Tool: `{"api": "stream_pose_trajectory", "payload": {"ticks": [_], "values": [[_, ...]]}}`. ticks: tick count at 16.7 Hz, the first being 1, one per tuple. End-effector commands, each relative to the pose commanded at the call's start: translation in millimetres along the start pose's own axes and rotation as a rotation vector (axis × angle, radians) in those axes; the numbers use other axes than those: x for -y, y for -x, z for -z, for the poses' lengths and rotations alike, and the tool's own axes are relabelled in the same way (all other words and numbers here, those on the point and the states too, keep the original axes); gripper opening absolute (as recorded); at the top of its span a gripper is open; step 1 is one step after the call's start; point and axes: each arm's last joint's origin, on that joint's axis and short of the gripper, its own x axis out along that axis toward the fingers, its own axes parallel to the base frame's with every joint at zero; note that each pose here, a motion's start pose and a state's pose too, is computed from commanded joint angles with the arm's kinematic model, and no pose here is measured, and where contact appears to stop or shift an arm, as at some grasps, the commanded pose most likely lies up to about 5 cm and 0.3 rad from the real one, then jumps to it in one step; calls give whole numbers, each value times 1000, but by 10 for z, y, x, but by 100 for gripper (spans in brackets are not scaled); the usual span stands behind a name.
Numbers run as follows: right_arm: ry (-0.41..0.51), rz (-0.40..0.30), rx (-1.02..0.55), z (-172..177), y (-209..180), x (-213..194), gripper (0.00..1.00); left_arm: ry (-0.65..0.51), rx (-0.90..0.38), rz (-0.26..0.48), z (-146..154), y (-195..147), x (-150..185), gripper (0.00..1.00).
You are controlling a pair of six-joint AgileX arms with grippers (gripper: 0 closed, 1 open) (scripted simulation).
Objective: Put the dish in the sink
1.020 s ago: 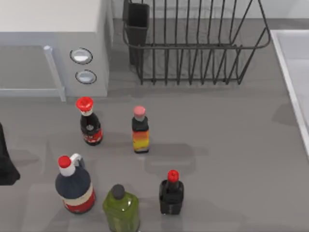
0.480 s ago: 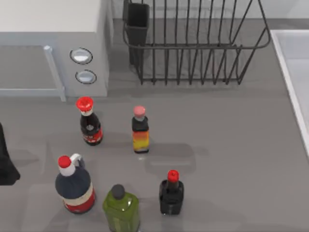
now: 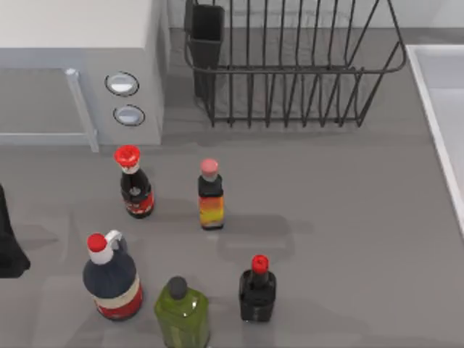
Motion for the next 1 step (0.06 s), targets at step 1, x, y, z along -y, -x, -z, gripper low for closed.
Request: {"api": "stream_pose_trajectory", "payload": {"ticks": [1], "values": [[0,0,0,0,0,0,100,0,0,0,0,0,0,100]]}}
